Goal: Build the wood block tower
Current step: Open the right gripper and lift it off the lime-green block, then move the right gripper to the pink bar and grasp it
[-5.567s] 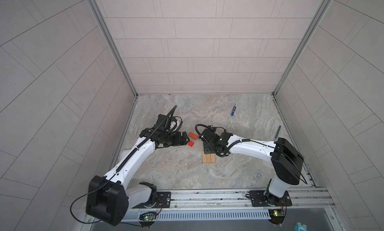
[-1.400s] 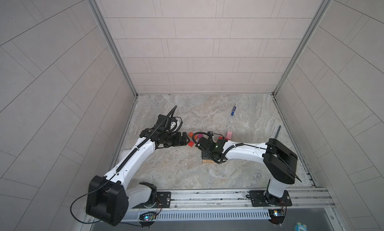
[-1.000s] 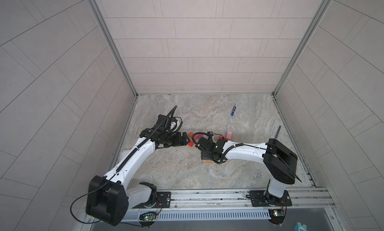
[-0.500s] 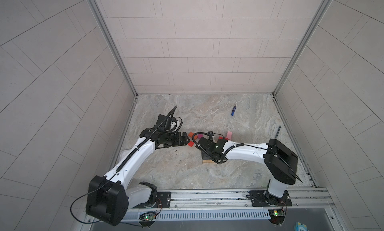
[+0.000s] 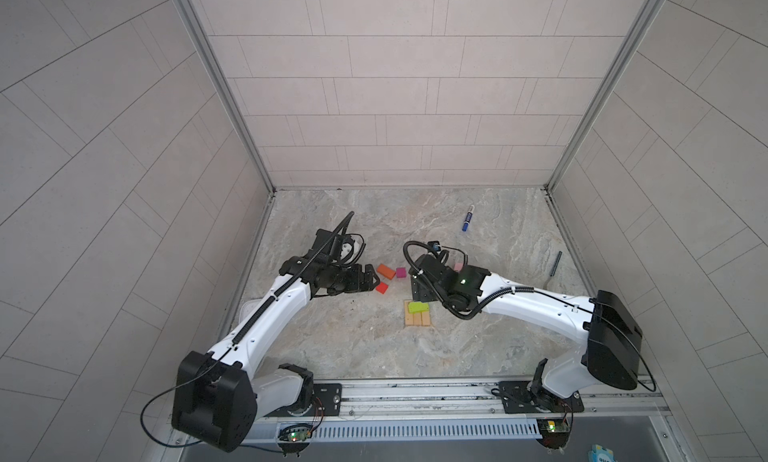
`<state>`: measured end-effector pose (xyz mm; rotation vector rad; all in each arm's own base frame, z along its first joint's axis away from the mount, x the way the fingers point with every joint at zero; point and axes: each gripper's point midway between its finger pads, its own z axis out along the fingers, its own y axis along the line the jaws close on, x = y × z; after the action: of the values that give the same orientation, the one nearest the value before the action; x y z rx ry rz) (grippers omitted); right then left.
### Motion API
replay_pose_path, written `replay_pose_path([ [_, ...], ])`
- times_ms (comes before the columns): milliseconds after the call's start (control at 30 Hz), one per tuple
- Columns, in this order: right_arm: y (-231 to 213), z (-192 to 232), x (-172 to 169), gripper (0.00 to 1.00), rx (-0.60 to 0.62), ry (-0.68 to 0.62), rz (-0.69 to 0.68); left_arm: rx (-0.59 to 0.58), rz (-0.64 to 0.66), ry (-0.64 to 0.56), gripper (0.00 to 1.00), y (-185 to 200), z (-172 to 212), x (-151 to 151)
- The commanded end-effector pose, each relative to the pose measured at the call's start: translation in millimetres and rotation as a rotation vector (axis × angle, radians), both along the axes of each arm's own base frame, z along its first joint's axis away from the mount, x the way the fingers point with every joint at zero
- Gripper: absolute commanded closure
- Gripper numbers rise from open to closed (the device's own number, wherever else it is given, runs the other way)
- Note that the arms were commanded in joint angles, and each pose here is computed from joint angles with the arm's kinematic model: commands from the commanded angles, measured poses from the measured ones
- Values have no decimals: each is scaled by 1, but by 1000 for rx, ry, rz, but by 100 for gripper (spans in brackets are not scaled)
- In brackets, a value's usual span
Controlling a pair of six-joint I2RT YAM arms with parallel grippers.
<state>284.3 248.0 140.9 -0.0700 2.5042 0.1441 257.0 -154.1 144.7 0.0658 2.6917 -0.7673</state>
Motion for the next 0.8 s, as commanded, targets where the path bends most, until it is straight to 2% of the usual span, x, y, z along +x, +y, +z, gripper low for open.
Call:
replay_pose_path([
  [0, -31, 0, 8, 11, -77, 20, 17, 0, 8, -7, 5, 2, 0, -1],
  [133, -60, -1, 23, 12, -111, 45, -5, 2, 10, -8, 6, 3, 0, -1],
  [367, -103, -11, 55, 16, -117, 84, -124, 6, 11, -10, 6, 3, 0, 0],
  [533, -114, -27, 78, 19, -135, 112, -195, 8, 11, -8, 6, 4, -1, -1],
  [767, -110, -61, 100, 26, -89, 196, -246, 9, 12, -10, 6, 4, -1, 0],
])
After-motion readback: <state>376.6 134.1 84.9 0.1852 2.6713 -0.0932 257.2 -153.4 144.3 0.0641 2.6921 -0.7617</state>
